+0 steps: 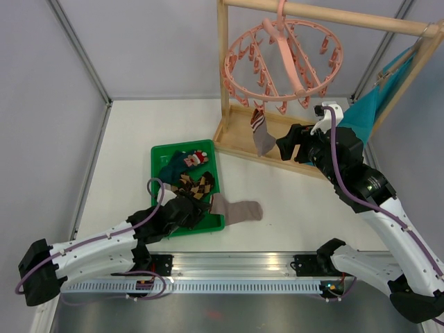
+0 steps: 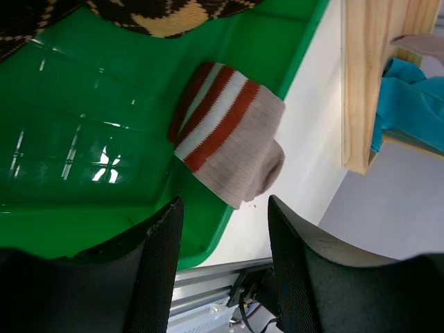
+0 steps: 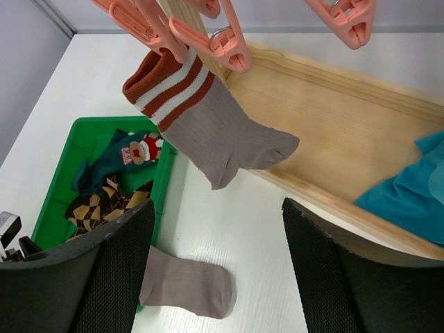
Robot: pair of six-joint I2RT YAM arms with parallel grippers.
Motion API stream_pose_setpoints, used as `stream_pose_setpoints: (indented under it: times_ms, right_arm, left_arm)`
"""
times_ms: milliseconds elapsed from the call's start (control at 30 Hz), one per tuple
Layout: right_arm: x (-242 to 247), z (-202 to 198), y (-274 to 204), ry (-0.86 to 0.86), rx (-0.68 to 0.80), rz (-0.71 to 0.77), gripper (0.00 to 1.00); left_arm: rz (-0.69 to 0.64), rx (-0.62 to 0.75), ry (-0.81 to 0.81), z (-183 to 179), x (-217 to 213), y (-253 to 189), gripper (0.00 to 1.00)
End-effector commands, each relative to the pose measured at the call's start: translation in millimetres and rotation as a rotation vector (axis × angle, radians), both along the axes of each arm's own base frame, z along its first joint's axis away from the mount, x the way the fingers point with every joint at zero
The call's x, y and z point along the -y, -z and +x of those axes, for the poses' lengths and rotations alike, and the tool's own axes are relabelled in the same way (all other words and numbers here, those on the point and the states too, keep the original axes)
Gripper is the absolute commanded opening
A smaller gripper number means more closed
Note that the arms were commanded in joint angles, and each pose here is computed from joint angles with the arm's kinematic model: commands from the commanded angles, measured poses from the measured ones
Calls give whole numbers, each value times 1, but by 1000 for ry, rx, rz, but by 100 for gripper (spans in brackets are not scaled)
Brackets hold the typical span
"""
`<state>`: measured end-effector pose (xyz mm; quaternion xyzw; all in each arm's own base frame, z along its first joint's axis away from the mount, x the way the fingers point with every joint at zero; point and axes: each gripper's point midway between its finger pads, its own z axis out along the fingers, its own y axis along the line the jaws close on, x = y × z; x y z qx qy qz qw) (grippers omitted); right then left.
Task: Clip the socks to the hanger
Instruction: Pick up the sock from the bin.
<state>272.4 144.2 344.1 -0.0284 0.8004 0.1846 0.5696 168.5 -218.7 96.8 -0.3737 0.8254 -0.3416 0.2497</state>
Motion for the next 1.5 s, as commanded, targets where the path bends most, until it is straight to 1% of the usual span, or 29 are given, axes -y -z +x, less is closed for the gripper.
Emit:
stream_pose_setpoints:
  times_ms: [0, 133, 333, 367, 567, 900, 1033, 1100, 1300, 1467]
  right_arm:
    - [1, 1, -5, 13, 20, 14, 80]
    - [0, 2, -4, 13, 18, 13, 80]
    - [1, 1, -7, 14, 24, 11, 80]
    - [1, 1, -7, 14, 23, 11, 80]
    - [4, 0, -9, 22, 28, 7, 81]
    - [2, 1, -7, 17, 24, 4, 81]
    - [1, 1, -6, 13, 22, 8, 81]
    - [1, 1, -6, 10, 22, 8, 81]
    - [2, 0, -5, 15, 21, 7, 81]
    - [3, 0, -4, 18, 21, 6, 81]
  left_arm:
    - [-36, -13, -71, 6, 0, 2, 57]
    - [-21, -29, -104, 10, -1, 15, 57]
    - [-62, -40, -116, 14, 9, 28, 57]
    - [-52, -49, -116, 13, 9, 34, 57]
    - [-93, -27, -137, 20, 14, 31, 58]
    - [-111, -14, -184, 28, 9, 33, 58]
    - [-108, -28, -202, 28, 4, 43, 57]
    - [-153, -6, -206, 32, 9, 38, 55]
    - [-169, 4, -199, 34, 12, 39, 52]
    - [-187, 17, -194, 36, 14, 32, 53]
